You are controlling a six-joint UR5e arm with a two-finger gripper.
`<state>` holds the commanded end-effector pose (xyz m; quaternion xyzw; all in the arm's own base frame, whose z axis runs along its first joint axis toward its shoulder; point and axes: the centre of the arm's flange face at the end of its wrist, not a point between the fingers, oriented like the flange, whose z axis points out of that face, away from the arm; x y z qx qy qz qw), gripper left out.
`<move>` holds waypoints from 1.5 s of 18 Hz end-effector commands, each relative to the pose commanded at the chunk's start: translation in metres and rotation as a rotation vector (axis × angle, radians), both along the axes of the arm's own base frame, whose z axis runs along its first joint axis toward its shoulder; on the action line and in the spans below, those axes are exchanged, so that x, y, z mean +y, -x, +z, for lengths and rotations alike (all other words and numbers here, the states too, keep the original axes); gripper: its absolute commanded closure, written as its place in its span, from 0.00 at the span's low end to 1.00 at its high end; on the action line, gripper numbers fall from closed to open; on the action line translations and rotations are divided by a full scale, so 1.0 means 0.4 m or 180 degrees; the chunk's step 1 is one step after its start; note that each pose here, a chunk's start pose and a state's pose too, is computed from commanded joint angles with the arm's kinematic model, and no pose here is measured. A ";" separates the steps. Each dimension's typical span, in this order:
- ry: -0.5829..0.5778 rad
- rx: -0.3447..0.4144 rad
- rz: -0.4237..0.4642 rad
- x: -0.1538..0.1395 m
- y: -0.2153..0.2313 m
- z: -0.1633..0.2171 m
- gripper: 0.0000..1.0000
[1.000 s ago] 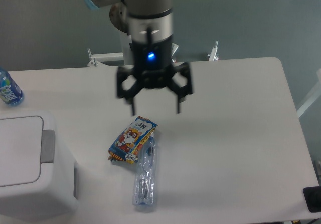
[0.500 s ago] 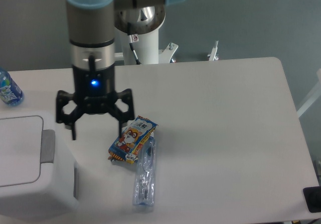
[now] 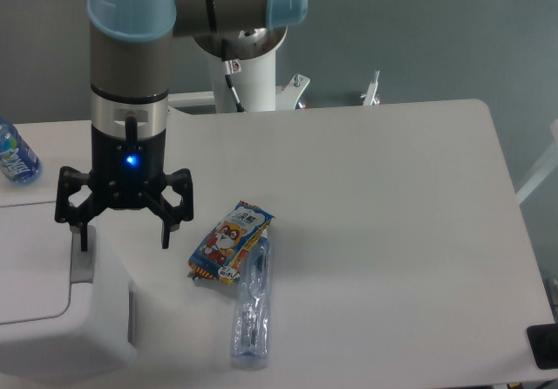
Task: Open the trash can
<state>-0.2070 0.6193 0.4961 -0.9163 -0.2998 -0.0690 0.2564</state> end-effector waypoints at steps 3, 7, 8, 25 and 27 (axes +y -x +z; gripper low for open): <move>0.0012 -0.0008 -0.0005 0.005 0.000 -0.008 0.00; 0.0023 -0.0007 -0.0007 0.011 0.004 -0.019 0.00; 0.0023 -0.0005 -0.0011 0.012 0.005 -0.019 0.00; 0.0069 -0.0031 -0.0020 0.022 0.008 -0.045 0.00; 0.0073 -0.0034 -0.0020 0.022 0.008 -0.047 0.00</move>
